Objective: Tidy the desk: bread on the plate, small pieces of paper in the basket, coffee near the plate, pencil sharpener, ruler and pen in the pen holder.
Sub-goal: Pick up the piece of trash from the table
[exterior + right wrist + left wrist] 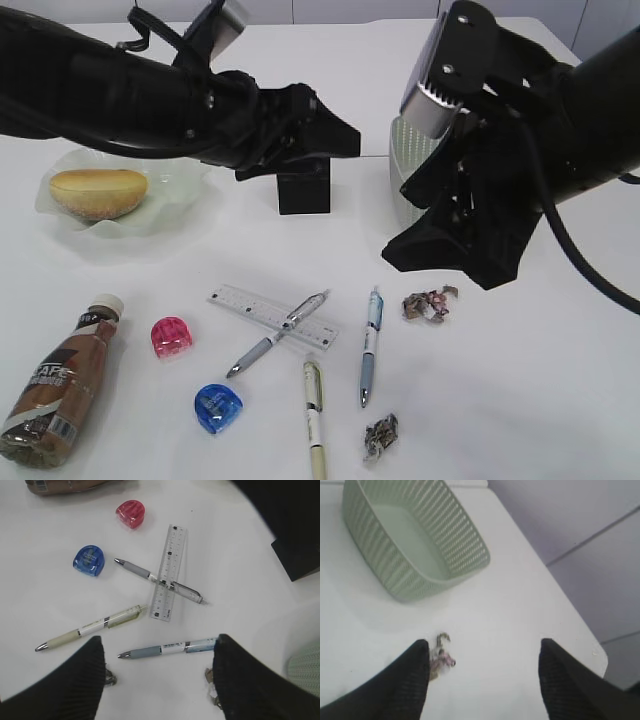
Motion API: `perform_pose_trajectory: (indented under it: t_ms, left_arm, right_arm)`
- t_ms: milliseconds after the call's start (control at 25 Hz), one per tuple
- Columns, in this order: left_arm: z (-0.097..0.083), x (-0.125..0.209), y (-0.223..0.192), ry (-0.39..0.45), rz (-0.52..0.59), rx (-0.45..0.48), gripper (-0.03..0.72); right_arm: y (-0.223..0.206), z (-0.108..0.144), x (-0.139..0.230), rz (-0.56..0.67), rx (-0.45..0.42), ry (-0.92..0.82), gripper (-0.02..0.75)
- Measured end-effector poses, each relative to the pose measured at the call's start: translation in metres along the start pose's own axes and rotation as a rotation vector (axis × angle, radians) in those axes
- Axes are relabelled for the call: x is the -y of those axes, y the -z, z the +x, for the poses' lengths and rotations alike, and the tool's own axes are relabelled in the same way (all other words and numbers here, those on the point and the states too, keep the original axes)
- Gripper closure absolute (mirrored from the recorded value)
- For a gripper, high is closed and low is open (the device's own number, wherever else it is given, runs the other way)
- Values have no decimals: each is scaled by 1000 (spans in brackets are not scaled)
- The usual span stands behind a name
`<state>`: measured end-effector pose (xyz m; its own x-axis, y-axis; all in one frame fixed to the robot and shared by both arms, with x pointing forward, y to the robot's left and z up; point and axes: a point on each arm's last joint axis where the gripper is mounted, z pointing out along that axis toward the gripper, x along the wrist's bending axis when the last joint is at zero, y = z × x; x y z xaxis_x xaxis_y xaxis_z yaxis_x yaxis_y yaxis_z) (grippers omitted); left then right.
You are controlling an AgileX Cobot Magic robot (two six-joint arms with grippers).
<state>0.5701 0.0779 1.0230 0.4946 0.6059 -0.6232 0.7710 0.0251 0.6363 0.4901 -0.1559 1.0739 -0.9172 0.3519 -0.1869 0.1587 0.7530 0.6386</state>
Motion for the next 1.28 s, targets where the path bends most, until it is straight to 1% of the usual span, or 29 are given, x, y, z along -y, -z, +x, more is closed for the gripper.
perform_pose_trajectory:
  t_ms: [160,200,280,360,440,600,680,720,840,880,960,1040,1160,1280]
  left_arm:
    - [2,11,1,-33,124,-17,188]
    - [2,13,1,-25,149,-23,188]
    - [5,17,2,-38,197,-44,188]
    - [7,21,3,-75,241,-61,188]
    - [10,25,4,-130,290,-85,188]
    - [15,28,11,-206,357,-166,190]
    - [13,26,20,-243,375,-204,190]
    - [13,25,24,-266,384,-225,190]
    - [7,22,37,-292,399,-270,191]
    - [5,23,40,-289,412,-272,191]
    - [5,21,50,-253,429,-282,191]
    - [7,20,59,-211,445,-287,191]
    - [15,15,74,-160,452,-307,191]
    - [24,5,96,-113,402,-352,191]
  right_arm:
    - [0,0,0,0,0,0,241]
    - [0,0,0,0,0,0,241]
    - [0,0,0,0,0,0,241]
    - [0,0,0,-1,2,0,241]
    - [0,-1,0,-2,6,0,241]
    - [0,0,-2,-17,1,-25,241]
    - [0,0,-3,-33,-4,-93,241]
    - [0,0,-4,-41,-2,-158,241]
    - [0,0,-4,-41,-3,-375,241]
    - [0,-1,-3,-31,1,-449,241]
    - [0,-2,1,8,21,-583,241]
    - [0,-2,9,86,52,-708,241]
    - [4,-2,19,216,102,-803,241]
    - [1,-6,23,307,129,-846,242]
